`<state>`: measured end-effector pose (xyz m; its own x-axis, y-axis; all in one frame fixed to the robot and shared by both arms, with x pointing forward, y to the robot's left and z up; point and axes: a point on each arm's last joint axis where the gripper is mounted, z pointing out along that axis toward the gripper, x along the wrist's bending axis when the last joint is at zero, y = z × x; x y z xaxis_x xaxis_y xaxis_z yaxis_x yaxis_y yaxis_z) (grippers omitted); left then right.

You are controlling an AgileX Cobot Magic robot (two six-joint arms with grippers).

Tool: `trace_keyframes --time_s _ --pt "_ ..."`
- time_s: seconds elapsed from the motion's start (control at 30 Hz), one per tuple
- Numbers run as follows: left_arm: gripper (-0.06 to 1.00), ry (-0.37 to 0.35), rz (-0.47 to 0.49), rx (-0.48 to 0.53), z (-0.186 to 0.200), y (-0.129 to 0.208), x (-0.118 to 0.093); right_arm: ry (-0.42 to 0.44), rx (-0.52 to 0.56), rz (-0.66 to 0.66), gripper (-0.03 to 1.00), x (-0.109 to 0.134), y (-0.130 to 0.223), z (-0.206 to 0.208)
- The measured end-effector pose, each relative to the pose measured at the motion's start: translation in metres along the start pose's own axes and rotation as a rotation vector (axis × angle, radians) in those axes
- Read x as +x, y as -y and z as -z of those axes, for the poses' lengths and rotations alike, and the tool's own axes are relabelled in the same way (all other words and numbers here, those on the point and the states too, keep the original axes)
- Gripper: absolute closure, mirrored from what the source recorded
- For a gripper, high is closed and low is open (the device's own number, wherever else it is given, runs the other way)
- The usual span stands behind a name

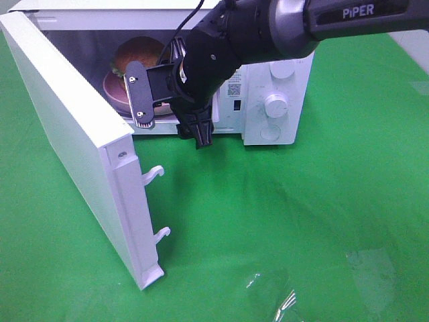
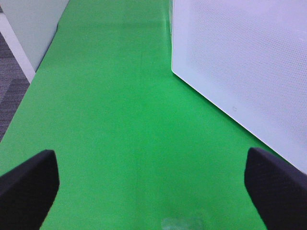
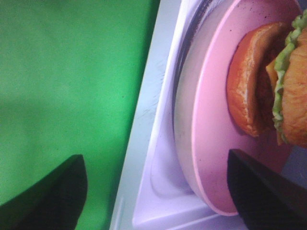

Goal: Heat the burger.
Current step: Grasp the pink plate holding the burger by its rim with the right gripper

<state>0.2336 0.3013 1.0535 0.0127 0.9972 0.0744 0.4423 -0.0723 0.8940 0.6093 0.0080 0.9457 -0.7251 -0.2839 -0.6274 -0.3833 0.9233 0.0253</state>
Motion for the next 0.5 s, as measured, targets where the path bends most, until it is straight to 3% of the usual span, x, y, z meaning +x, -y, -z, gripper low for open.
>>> trace_keyframes --time_s 0.5 --pt "-0.03 0.000 0.000 0.000 0.000 0.000 0.000 0.044 -0.001 -0.067 0.18 -0.014 0.004 -0.028"
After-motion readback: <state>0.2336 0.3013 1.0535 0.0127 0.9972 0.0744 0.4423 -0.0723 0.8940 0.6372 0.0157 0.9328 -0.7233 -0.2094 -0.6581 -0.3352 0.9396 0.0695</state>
